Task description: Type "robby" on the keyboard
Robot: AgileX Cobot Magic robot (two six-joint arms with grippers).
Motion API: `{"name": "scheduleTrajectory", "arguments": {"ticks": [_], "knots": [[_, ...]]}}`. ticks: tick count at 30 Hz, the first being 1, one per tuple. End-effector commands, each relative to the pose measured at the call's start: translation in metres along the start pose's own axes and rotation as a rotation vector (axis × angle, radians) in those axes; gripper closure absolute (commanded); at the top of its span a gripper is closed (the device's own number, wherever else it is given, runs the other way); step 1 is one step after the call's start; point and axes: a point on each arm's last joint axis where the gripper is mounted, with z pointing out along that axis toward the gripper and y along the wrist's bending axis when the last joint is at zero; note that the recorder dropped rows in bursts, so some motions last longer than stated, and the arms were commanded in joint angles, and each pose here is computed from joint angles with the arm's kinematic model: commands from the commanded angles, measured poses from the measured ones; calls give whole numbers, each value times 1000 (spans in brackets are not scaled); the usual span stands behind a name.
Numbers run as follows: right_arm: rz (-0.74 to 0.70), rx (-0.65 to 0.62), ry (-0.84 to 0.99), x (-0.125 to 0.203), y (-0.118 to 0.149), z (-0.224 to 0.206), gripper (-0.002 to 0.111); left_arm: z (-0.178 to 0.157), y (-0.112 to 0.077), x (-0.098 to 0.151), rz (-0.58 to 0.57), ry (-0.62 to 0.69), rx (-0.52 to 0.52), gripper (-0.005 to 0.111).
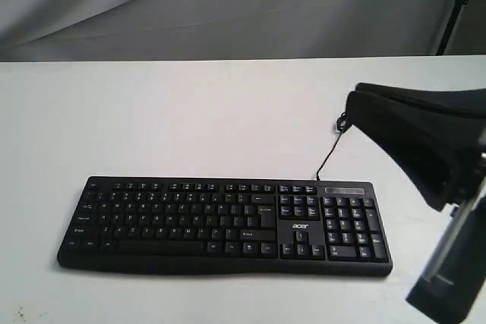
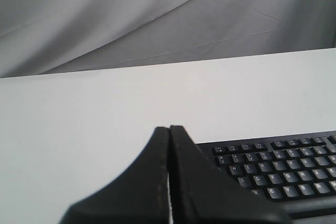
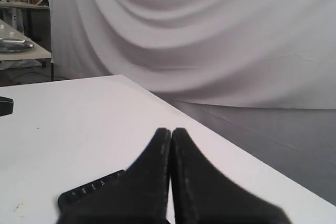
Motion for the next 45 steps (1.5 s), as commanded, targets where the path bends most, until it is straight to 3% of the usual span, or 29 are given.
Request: {"name": "scheduleTrajectory", "arguments": {"ticks": [1, 8, 12, 18, 22, 26, 32, 38, 45], "knots": [[17, 19, -40, -2, -2, -9, 108, 0, 0, 1, 3, -5, 5, 107], [9, 136, -142, -11, -13, -11, 108, 0, 0, 1, 3, -5, 5, 107], [125, 242, -187, -14, -23, -13, 108, 0, 0, 1, 3, -5, 5, 107], [97, 260, -154, -6, -26, -17, 108, 0, 0, 1, 3, -5, 5, 107], [136, 413, -76, 24, -45, -47, 108, 0, 0, 1, 3, -5, 5, 107], [190, 703, -145, 60, -53, -94, 108, 0, 0, 1, 3, -5, 5, 107], [330, 881, -209, 102, -48, -115, 108, 0, 0, 1, 3, -5, 5, 107], [434, 871, -170, 109, -45, -113, 108, 0, 0, 1, 3, -5, 5, 107], [692, 887, -382, 104, -47, -119, 108, 0, 0, 1, 3, -5, 5, 107]]}}
